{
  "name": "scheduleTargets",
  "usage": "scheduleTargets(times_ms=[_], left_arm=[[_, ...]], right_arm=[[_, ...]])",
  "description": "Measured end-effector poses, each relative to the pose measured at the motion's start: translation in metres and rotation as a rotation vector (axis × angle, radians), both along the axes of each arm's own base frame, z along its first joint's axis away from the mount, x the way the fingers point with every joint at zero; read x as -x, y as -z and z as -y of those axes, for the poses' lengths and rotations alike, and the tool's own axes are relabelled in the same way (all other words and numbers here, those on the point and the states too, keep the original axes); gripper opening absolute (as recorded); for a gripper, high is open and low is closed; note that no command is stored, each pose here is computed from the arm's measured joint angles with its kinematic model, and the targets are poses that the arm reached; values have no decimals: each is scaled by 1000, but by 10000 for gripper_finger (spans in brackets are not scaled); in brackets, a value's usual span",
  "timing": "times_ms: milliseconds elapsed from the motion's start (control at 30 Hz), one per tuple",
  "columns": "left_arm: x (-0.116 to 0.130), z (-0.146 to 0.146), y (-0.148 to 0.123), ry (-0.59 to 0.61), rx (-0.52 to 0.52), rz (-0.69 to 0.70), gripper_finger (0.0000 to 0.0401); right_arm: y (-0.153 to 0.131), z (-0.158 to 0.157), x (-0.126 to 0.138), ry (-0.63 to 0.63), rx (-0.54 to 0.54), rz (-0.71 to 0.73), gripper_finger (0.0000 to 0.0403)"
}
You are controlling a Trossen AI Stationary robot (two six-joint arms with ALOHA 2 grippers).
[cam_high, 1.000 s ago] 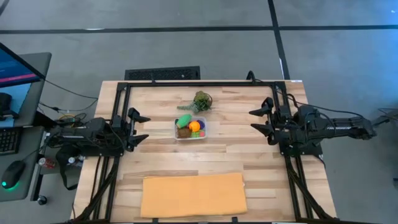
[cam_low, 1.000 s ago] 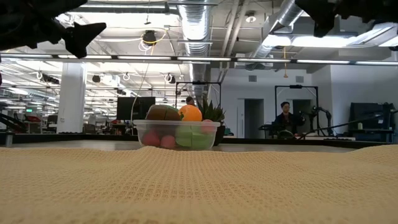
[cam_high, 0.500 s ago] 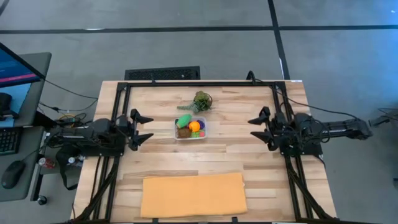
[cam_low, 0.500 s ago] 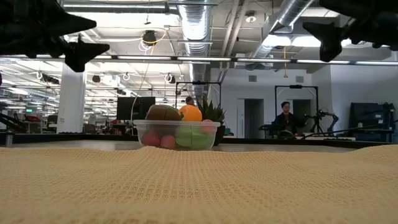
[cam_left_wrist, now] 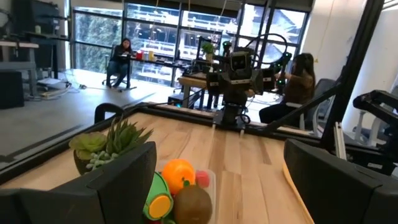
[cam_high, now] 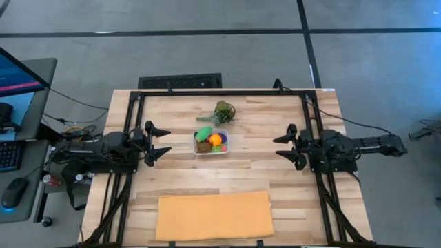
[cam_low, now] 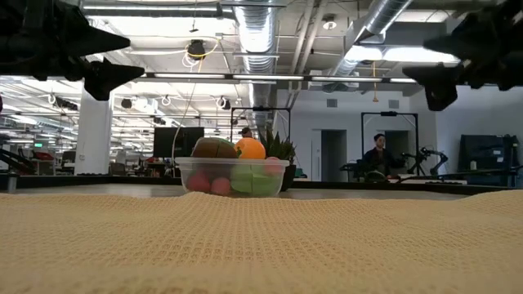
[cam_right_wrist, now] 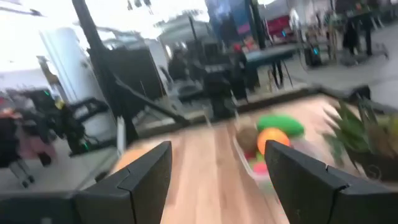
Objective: Pick and placing Produce into tupperware
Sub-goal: Return to Home Position
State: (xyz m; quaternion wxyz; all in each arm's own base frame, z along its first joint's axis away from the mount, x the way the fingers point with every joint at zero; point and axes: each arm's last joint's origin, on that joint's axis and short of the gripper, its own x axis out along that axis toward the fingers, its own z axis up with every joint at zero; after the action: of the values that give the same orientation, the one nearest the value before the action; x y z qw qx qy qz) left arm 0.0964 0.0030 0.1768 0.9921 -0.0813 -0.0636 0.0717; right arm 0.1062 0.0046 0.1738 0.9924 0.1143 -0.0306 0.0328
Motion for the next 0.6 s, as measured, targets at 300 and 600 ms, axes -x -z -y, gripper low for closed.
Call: scheduleTargets(times_ms=[300, 600], left_arm=[[0, -1, 3, -43, 7, -27, 343], [0, -1, 5, -21, -14, -54, 343]], right_arm=[[11, 1, 1, 34, 28, -106, 249], [16, 4, 1, 128, 137, -168, 249]])
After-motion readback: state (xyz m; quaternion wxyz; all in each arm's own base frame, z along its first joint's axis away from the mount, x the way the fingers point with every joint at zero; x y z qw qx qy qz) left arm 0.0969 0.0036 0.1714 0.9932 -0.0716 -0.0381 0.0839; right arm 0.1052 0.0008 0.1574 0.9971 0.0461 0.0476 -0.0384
